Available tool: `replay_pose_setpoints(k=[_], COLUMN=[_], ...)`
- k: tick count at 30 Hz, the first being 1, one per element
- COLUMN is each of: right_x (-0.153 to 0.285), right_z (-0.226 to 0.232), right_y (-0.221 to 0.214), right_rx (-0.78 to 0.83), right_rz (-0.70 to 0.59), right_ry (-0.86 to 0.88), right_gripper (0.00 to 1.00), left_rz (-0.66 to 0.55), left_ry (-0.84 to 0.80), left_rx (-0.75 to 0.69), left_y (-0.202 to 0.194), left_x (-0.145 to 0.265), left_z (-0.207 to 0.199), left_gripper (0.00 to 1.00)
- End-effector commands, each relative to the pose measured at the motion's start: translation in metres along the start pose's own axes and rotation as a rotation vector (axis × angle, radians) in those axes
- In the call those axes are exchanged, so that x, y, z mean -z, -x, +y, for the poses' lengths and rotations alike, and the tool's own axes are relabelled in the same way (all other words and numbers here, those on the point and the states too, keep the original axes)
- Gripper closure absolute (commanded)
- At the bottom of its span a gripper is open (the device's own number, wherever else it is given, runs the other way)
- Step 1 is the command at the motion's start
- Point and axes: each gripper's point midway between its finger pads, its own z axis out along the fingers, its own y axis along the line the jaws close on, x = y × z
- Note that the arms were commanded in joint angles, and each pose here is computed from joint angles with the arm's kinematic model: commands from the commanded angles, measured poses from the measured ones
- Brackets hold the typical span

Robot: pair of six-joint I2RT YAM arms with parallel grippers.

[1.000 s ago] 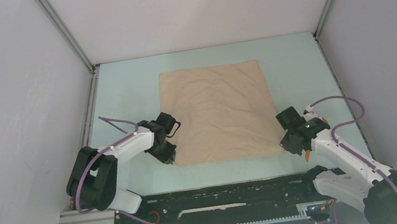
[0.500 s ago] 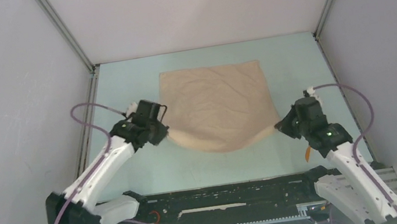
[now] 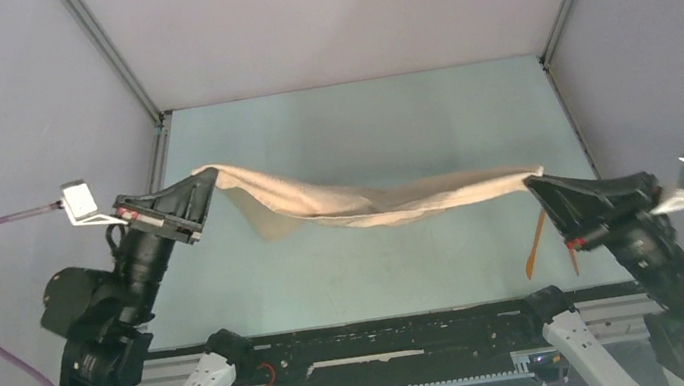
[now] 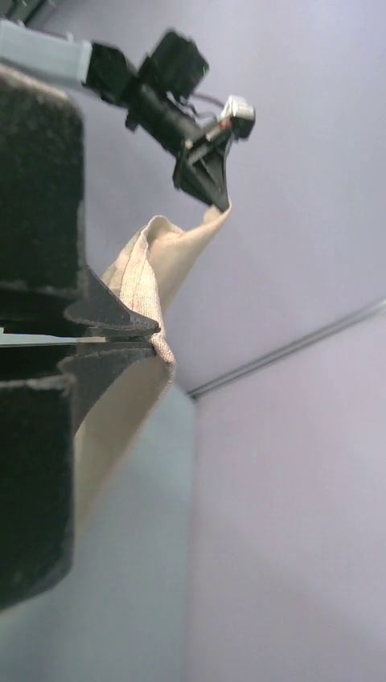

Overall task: Fold the napkin into a case and place the utensils inside
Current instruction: Flatten the napkin at the center of the board, then fold and flatten the napkin at the center of the board.

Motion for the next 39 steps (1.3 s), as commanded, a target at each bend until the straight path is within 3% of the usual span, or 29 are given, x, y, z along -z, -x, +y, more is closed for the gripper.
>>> replay_pose_setpoints(k=[1,5,9,11,17,25,29,33,39], right_x=[0.011,-0.010,-0.060,-0.087,-0.171,-0.243,-0.266,-0.279,-0.231], right_z=[0.040,0.002,-0.083,-0.125,-0.242,-0.381,-0.414,-0.416,-0.384], right_y=[0.028,0.030,0.016,0.004,-0.044,-0.159,-0.201,-0.211,-0.235], right_rx=[0.037,-0.011,-0.029,0.006,0.018,-0.061,-0.095,-0.135,-0.260], right_rz=[-0.076,-0.095,-0.048,-0.008,0.136,0.409,0.530,0.611,0.784], right_ry=[0.141,-0.036,-0.359,-0.481,-0.611,-0.647,-0.637,-0.633,-0.716], right_gripper=[1.00,1.00,1.00,1.00,1.00,1.00,1.00,1.00,1.00], left_rz=[-0.058,-0.077,-0.032,0.025,0.187,0.315,0.445,0.504,0.528], left_ry=[-0.171,0.023,0.383,0.486,0.590,0.622,0.559,0.534,0.717], left_rx=[-0.099,-0.102,-0.144,-0.157,-0.050,-0.018,0.103,0.185,0.192], left_y=[0.027,0.027,0.011,-0.003,-0.050,-0.114,-0.159,-0.174,-0.175], left_x=[0.003,-0.026,-0.068,-0.096,-0.178,-0.249,-0.277,-0.283,-0.231], left_z=[-0.043,-0.007,0.065,0.097,0.192,0.316,0.360,0.375,0.378], left_gripper=[1.00,1.00,1.00,1.00,1.00,1.00,1.00,1.00,1.00])
